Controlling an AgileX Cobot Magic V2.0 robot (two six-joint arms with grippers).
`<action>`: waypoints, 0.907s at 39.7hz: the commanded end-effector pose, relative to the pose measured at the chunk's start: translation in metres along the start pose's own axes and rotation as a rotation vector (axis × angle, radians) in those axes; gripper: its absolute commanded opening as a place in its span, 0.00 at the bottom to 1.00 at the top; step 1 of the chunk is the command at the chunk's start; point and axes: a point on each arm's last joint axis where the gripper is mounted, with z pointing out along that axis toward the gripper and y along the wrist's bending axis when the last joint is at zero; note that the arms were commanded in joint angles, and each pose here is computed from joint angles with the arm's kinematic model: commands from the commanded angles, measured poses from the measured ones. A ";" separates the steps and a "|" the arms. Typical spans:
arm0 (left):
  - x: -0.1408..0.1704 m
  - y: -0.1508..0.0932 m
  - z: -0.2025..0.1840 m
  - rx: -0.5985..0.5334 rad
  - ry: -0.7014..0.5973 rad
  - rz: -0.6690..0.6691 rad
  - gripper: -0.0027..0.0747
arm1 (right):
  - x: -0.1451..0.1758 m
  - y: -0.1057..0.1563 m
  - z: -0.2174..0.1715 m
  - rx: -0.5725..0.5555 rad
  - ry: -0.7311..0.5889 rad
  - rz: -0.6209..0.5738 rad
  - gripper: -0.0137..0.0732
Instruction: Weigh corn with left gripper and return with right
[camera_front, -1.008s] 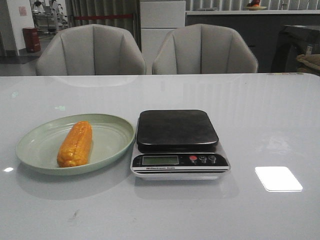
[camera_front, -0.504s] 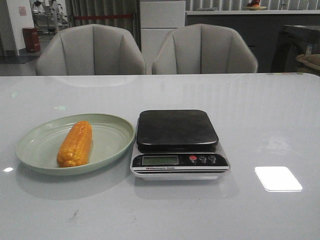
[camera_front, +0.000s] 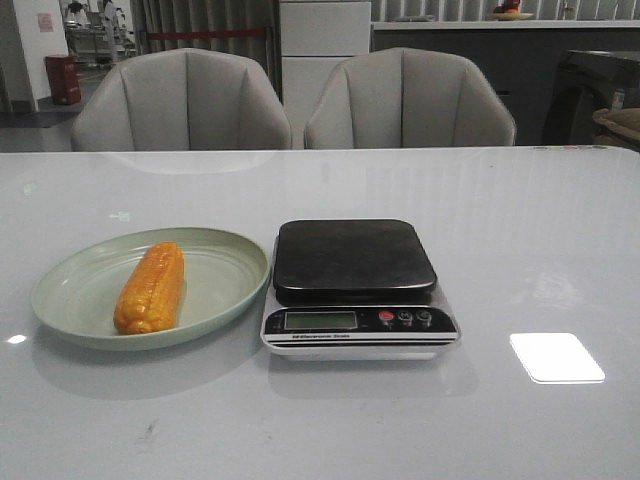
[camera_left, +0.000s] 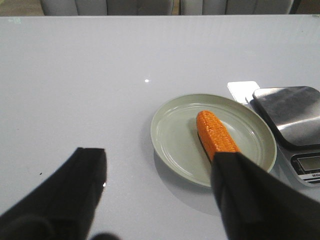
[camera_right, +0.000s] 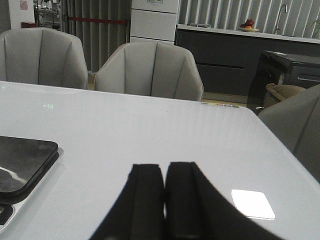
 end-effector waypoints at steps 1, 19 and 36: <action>-0.024 -0.003 0.004 0.012 -0.054 -0.004 0.86 | -0.004 0.000 -0.002 0.006 -0.085 -0.015 0.35; -0.063 -0.017 0.064 0.057 0.112 -0.030 0.85 | -0.004 0.000 -0.002 0.006 -0.085 -0.015 0.35; -0.044 -0.067 0.174 0.161 0.415 -0.017 0.85 | -0.004 0.000 -0.002 0.006 -0.085 -0.015 0.35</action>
